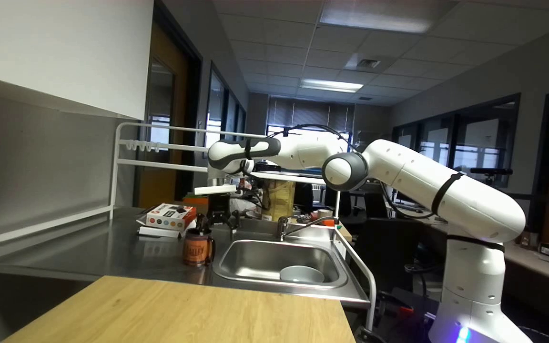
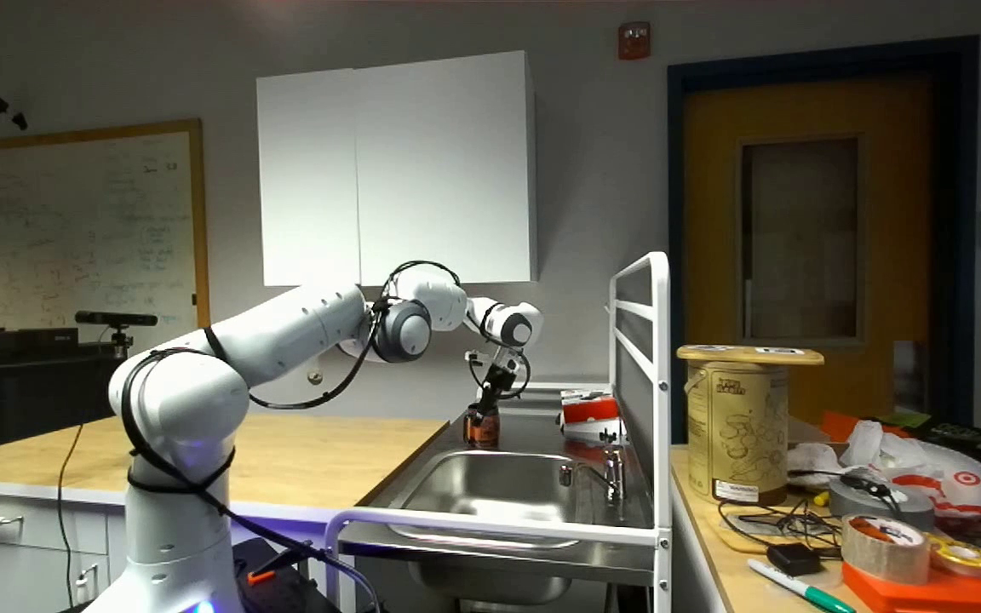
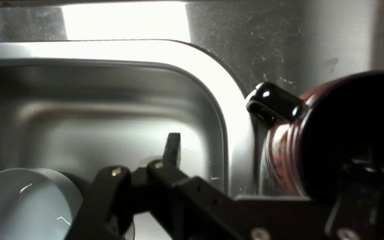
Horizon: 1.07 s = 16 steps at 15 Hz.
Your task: Move the cup into the sink
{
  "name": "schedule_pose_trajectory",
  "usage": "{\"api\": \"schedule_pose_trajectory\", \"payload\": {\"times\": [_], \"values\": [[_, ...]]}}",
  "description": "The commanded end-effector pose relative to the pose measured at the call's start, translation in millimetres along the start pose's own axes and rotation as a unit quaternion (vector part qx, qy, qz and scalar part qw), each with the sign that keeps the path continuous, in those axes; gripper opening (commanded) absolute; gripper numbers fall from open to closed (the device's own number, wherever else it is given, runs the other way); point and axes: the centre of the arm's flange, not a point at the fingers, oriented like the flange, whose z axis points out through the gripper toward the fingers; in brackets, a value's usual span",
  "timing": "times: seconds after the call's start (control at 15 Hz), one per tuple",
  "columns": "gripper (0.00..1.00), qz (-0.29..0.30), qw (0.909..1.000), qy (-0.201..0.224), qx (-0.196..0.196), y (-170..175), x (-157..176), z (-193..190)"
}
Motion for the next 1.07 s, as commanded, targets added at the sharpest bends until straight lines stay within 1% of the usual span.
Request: {"api": "schedule_pose_trajectory", "payload": {"times": [0.0,0.2,0.27,0.4,0.47,0.93,1.0], "values": [[0.67,0.012,0.9998,-0.013,-0.010,-20,-1,-3],[0.42,0.013,0.9998,-0.011,-0.013,-22,-7,-4],[0.36,0.012,0.9998,-0.010,-0.013,-22,-8,-4],[0.20,0.011,0.9998,-0.010,-0.012,-23,-10,-5],[0.16,0.010,0.9999,-0.010,-0.009,-24,-11,-8],[0.13,0.006,0.9999,-0.008,0.002,-21,-15,-16],[0.08,0.005,0.9999,-0.009,0.003,-21,-17,-17]]}}
